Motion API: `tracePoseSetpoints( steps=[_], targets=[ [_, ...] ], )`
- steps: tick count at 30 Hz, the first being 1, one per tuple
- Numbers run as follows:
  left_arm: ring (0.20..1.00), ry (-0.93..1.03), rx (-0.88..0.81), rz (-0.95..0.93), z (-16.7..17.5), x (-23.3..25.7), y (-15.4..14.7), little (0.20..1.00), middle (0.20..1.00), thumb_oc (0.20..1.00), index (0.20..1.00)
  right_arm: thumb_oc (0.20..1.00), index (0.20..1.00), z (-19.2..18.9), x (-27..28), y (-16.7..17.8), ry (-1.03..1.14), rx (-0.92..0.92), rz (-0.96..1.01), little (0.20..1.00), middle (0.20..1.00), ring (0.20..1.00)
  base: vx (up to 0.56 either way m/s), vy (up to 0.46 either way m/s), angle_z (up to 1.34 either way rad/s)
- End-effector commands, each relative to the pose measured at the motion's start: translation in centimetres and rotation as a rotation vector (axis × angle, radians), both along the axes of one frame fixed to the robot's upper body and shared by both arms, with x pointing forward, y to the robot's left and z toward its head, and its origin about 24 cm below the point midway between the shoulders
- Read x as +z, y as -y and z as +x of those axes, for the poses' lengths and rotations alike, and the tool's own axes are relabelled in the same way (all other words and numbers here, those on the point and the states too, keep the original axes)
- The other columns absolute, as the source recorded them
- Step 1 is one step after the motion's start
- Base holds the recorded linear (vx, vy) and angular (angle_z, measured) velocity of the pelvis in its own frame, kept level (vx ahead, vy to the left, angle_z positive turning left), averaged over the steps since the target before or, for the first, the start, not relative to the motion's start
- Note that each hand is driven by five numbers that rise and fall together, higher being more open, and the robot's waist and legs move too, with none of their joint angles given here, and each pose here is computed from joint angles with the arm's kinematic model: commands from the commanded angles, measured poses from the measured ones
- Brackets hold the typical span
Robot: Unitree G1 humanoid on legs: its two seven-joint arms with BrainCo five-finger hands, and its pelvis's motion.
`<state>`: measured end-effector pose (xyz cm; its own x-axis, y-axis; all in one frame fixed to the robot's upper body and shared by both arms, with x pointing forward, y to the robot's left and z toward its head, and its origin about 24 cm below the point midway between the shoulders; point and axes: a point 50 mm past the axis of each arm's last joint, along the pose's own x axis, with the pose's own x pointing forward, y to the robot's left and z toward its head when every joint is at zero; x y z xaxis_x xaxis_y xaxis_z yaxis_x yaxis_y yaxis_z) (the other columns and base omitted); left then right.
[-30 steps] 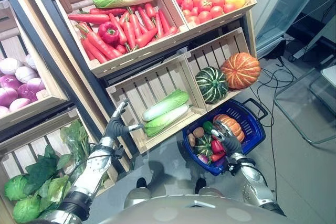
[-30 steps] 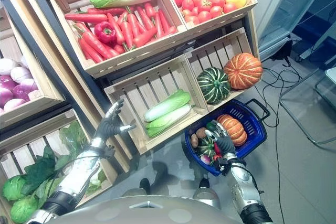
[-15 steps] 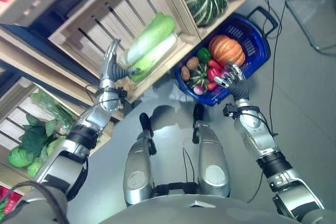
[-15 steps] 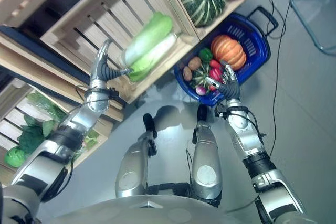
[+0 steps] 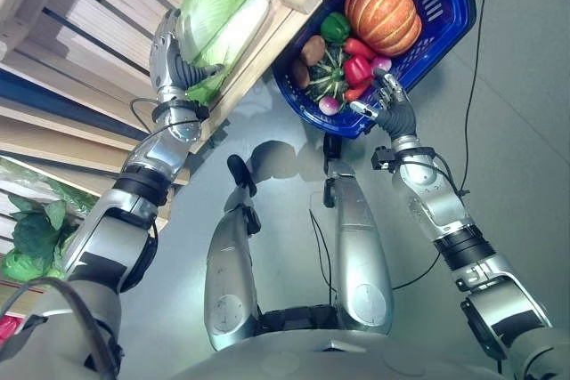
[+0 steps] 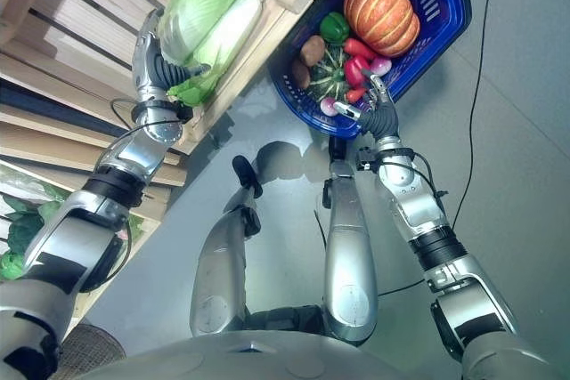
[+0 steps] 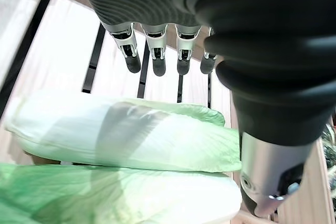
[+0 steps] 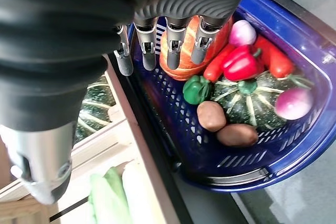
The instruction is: Pick up fruits and vegetables into the basket
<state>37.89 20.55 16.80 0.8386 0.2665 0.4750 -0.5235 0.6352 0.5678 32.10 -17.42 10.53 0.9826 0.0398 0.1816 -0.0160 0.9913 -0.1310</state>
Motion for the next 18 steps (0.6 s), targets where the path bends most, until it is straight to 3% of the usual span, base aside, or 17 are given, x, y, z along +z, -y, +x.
tracePoseSetpoints(
  steps=[1,10,18],
  targets=[
    [1.000,0.116,0.153,-0.072,0.1,2.8,-3.2,1.000,1.000,1.000,1.000,1.000,1.000,-0.8,1.4,-1.1,0.080,0.072,-0.008,1.000,1.000,1.000,0.00,0.000,0.00],
    [1.000,0.135,0.243,-0.166,0.6,5.6,-5.1,1.000,1.000,1.000,1.000,1.000,1.000,-1.1,0.9,-1.2,0.040,0.106,0.001,1.000,1.000,1.000,0.01,0.005,0.00],
    [1.000,0.013,0.338,-0.256,1.0,6.2,-7.8,1.000,1.000,1.000,1.000,1.000,1.000,-1.5,0.1,-1.0,0.012,0.124,0.024,1.000,1.000,1.000,0.02,0.011,-0.04]
  ],
)
